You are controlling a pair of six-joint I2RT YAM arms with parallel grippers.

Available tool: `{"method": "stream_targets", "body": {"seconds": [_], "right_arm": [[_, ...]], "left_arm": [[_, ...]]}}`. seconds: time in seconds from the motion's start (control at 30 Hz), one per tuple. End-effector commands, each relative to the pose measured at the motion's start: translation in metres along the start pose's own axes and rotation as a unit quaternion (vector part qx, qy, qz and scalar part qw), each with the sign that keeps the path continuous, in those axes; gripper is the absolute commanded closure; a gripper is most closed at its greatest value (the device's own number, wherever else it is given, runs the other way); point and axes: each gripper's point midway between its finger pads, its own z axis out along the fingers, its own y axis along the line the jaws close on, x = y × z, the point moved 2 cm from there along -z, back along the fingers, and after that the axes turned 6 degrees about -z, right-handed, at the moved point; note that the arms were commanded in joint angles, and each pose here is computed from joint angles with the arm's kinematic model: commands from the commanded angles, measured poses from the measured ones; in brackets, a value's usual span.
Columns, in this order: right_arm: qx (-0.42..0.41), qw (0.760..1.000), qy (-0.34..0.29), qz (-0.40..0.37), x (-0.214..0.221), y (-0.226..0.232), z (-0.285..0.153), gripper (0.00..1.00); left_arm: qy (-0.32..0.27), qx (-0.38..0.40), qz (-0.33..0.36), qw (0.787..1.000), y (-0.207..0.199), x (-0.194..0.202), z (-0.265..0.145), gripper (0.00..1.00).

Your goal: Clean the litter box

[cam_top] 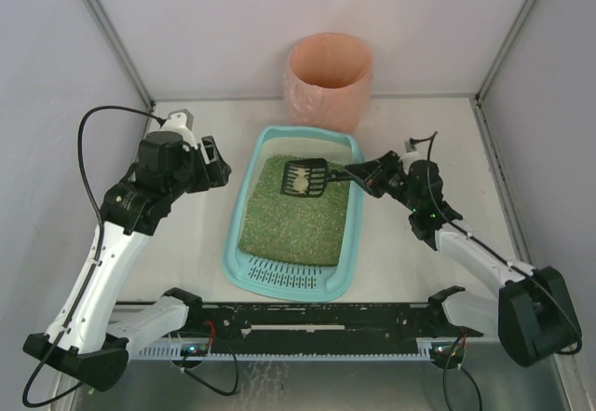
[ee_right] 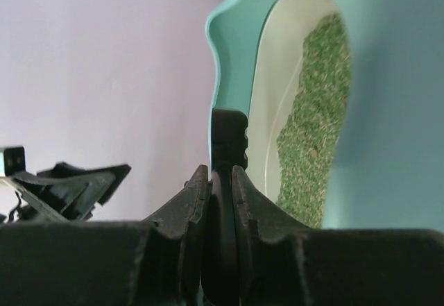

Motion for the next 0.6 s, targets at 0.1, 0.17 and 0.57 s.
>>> {"method": "stream_targets", "body": {"seconds": [0.1, 0.17, 0.57], "right_arm": [[-0.025, 0.999, -0.026, -0.039, -0.019, 0.031, -0.001, 1.0], [-0.031, 0.998, -0.041, -0.026, -0.024, 0.034, 0.0, 1.0], [-0.046, 0.999, -0.024, -0.001, -0.023, 0.034, 0.012, 1.0]], "left_arm": [[-0.016, 0.011, -0.002, 1.0, -0.003, -0.007, -0.001, 0.27], [-0.017, 0.011, -0.002, 1.0, -0.002, -0.006, -0.002, 0.27], [-0.026, 0.011, 0.003, 1.0, -0.003, -0.012, -0.003, 0.27]]}}
